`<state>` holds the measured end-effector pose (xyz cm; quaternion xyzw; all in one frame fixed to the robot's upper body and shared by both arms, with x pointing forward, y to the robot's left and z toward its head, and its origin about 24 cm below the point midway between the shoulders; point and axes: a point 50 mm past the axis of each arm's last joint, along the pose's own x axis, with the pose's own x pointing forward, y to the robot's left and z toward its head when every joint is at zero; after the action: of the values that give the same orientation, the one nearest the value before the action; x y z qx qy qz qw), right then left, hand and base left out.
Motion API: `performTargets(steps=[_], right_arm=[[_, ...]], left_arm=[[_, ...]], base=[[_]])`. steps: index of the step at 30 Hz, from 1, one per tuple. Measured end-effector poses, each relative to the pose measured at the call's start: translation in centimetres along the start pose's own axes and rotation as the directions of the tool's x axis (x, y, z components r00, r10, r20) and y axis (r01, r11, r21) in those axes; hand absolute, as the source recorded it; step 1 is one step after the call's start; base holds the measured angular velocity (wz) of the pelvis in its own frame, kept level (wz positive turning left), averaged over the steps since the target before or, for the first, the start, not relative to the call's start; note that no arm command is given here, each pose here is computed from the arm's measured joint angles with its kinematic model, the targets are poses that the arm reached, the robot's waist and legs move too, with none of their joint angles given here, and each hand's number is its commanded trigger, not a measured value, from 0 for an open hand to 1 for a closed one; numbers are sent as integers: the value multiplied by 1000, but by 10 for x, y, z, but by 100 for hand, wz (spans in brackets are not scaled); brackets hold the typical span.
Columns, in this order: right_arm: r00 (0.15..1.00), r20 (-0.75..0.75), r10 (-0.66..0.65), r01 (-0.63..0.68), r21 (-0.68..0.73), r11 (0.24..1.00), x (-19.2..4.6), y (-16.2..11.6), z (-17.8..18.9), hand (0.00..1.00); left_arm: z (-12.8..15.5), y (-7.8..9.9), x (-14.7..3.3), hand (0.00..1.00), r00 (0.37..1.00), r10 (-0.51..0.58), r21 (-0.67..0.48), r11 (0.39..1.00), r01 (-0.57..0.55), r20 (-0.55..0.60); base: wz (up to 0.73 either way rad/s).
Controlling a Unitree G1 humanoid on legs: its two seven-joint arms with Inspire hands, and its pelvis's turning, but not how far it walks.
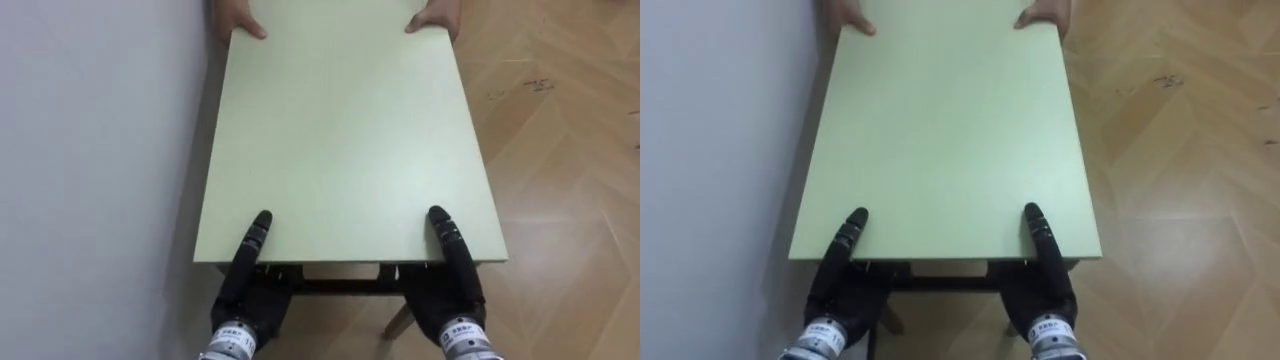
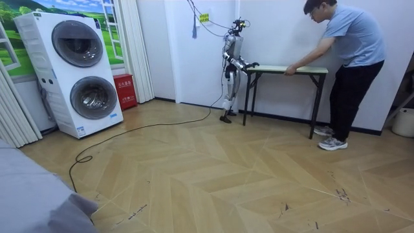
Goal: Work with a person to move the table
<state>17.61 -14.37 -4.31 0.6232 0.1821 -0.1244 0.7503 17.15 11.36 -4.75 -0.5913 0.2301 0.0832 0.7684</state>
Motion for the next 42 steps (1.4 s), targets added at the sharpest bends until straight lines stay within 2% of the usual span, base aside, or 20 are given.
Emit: performTargets(steps=[6, 8, 17, 23, 24, 25, 26, 27, 28, 29, 31, 34, 42], right_arm=[[1000, -5, -29, 29, 16, 999, -1, -7, -4, 100], [1000, 2, -3, 3, 5, 1000, -1, -3, -2, 100], [1000, 6, -28, 28, 15, 999, -1, -12, -3, 100], [999, 1, -50, 50, 23, 998, -1, -19, -6, 100], [999, 6, -54, 53, 25, 998, -1, -20, -5, 100], [998, 9, -56, 56, 26, 998, -1, -21, -4, 93], [998, 11, -57, 57, 27, 998, -1, -21, -4, 62], [998, 14, -62, 61, 26, 998, -1, -22, -3, 23], [998, 16, -68, 67, 26, 997, -1, -24, -3, 2], [997, 15, -69, 69, 24, 997, -1, -25, -3, 0], [998, 5, -62, 62, 18, 998, 0, -27, -3, 0], [1000, -14, -16, 15, -55, 998, 0, -29, 0, 0], [1000, -22, -8, 5, -110, 994, -1, -32, 10, 0]], left_arm=[[0, 5, -4, 100, 1000, 16, 21, 1000, -16, 0], [-1, 4, -3, 100, 1000, 10, 8, 1000, -10, 6], [-4, 11, 1, 99, 1000, 20, 40, 999, -20, -7], [-3, 18, 5, 85, 999, 28, 53, 998, -27, -23], [-4, 19, 6, 76, 999, 28, 59, 998, -27, -30], [-4, 19, 7, 71, 999, 28, 63, 998, -26, -35], [-4, 19, 8, 55, 999, 28, 66, 997, -26, -36], [-5, 21, 8, 21, 998, 30, 79, 997, -26, -46], [-5, 24, 9, 0, 998, 32, 97, 995, -26, -58], [-5, 25, 9, 0, 998, 34, 111, 993, -27, -61], [-2, 32, 9, 0, 996, 35, 254, 967, -13, -81], [2, 33, 8, 0, 995, 18, 394, 919, 24, -103], [-2, 34, 7, 0, 989, 20, 453, 890, 48, -145]], base=[[-4], [9], [7], [1], [0], [0], [0], [0], [0], [0], [0], [0], [2]])
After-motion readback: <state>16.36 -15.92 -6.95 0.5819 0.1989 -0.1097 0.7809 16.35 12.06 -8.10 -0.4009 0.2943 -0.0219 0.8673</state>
